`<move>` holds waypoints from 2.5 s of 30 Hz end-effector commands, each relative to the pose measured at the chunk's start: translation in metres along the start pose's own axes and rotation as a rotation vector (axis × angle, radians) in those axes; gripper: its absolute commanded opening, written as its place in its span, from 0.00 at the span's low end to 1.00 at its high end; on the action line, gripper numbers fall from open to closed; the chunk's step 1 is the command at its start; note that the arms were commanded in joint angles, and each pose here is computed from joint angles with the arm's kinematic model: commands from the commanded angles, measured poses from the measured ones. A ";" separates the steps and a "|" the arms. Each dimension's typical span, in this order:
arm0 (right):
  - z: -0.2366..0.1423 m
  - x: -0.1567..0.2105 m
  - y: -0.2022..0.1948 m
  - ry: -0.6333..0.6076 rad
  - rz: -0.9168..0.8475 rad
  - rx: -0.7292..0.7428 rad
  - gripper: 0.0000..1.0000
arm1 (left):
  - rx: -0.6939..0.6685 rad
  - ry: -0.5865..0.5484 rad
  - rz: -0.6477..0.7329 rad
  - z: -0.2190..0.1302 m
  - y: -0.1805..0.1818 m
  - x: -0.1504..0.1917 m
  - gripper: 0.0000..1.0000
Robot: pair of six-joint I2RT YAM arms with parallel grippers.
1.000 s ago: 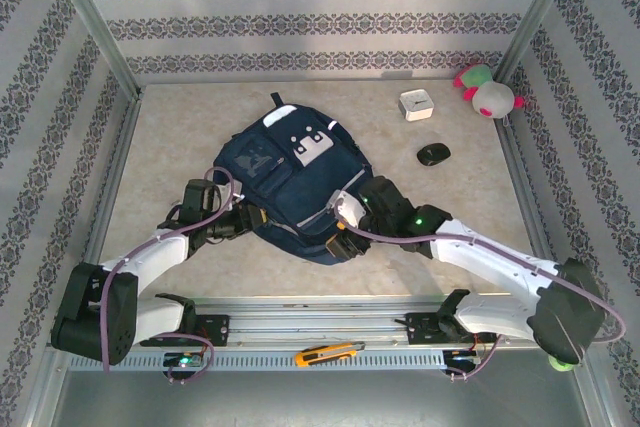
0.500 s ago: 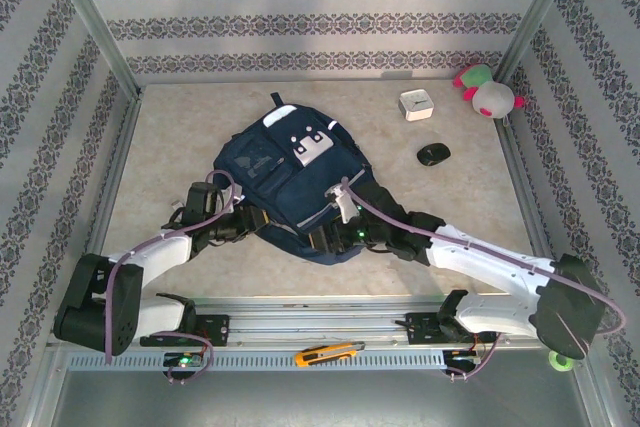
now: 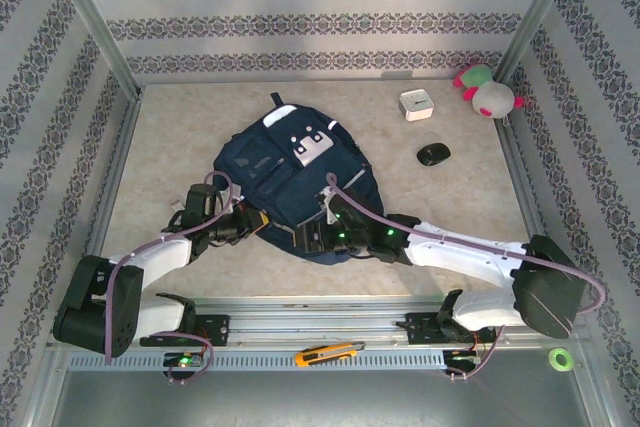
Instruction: Pack the student bag
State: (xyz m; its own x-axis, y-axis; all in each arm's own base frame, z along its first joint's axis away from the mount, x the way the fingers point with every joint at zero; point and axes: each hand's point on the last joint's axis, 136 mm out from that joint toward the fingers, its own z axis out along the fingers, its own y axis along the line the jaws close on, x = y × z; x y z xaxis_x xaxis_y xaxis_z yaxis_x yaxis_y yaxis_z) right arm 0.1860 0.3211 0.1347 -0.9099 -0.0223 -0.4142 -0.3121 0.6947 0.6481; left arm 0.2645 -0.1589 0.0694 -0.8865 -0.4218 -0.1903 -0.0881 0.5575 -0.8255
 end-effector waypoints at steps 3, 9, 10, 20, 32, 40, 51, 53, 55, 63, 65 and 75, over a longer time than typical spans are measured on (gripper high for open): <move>-0.033 0.000 -0.059 -0.124 0.237 0.168 0.69 | 0.124 -0.039 -0.015 -0.003 -0.022 -0.002 0.00; -0.022 0.013 -0.076 -0.150 0.344 0.133 0.64 | 0.173 -0.039 -0.021 -0.003 -0.033 -0.002 0.00; -0.018 0.012 -0.076 -0.156 0.354 0.118 0.62 | 0.180 -0.040 -0.020 -0.003 -0.034 -0.001 0.00; 0.011 -0.009 -0.079 -0.239 0.359 0.100 0.46 | 0.225 0.008 -0.016 0.020 -0.048 0.018 0.00; 0.006 -0.050 -0.095 -0.346 0.337 0.120 0.41 | 0.384 0.159 0.017 0.065 -0.102 0.066 0.00; -0.005 -0.073 -0.107 -0.366 0.304 0.127 0.42 | 0.430 0.160 0.042 0.087 -0.126 0.083 0.05; -0.011 -0.082 -0.138 -0.323 0.290 0.164 0.45 | 0.239 0.028 0.188 0.063 -0.121 0.069 0.44; -0.015 -0.088 -0.150 -0.312 0.280 0.179 0.47 | 0.166 -0.024 0.250 0.050 -0.115 0.062 0.54; -0.022 -0.097 -0.164 -0.304 0.269 0.193 0.49 | 0.109 -0.076 0.317 0.035 -0.112 0.054 0.63; -0.067 -0.138 -0.163 -0.331 0.137 0.141 0.58 | -0.036 -0.285 0.626 -0.015 -0.106 0.024 0.92; -0.078 -0.138 -0.150 -0.341 0.071 0.131 0.58 | -0.104 -0.324 0.793 -0.026 -0.106 0.014 0.94; -0.101 -0.096 -0.104 -0.373 -0.156 0.060 0.58 | -0.477 -0.031 1.742 -0.009 -0.100 -0.014 0.98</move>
State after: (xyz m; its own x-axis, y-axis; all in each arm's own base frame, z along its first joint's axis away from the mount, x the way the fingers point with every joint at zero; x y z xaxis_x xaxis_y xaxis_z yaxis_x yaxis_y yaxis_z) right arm 0.2935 0.1782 0.1889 -0.6726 0.1806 -0.7176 -0.3860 0.7417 0.5485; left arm 0.2768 -0.2144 0.1906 -0.2543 0.4702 -0.8451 0.6451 0.7335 0.2140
